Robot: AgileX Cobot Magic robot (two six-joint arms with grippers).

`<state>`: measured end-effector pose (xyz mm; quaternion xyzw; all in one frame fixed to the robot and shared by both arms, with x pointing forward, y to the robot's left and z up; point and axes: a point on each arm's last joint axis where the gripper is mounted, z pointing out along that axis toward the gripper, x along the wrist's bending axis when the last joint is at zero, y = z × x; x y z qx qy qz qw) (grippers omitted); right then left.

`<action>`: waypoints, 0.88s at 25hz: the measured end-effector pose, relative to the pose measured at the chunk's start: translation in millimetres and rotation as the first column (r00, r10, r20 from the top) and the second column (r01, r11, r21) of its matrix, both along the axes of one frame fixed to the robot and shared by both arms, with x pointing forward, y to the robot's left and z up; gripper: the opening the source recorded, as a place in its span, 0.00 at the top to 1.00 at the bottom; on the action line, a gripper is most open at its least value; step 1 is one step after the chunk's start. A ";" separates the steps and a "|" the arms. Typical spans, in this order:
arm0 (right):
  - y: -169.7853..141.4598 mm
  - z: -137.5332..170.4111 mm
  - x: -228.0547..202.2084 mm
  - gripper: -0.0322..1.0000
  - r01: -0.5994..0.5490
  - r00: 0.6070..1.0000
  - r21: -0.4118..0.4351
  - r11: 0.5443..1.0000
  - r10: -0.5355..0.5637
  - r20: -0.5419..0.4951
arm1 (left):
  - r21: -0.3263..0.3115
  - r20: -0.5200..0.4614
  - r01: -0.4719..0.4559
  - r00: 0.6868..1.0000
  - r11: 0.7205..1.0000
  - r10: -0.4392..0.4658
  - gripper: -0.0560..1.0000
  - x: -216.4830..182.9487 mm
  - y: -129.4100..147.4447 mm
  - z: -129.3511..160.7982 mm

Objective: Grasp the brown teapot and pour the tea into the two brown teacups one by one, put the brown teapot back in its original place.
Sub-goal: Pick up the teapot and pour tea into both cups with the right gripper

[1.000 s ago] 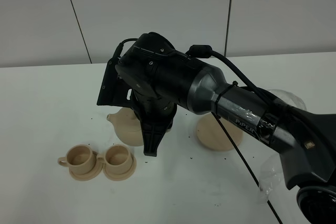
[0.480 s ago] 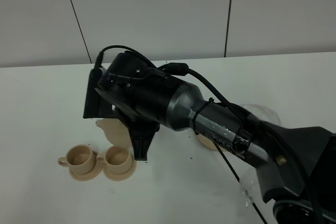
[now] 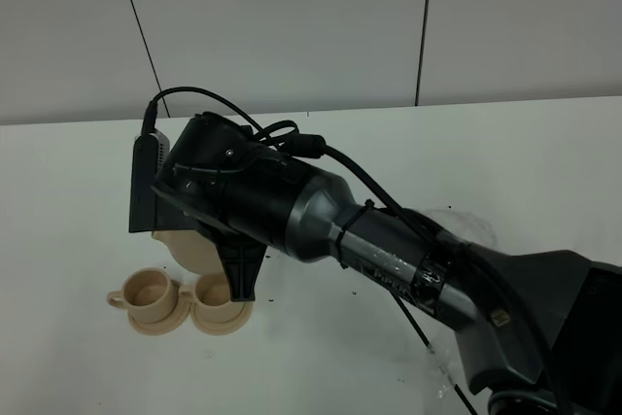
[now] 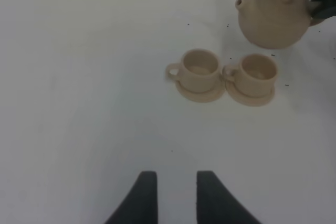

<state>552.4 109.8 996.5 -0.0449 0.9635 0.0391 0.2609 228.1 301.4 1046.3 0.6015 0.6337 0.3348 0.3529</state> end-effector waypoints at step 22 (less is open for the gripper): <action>24.9 -20.0 8.1 0.88 -0.152 0.969 0.007 0.988 0.148 0.198 | 0.000 0.000 0.000 1.000 1.000 0.000 0.71 0.0 0.0 0.0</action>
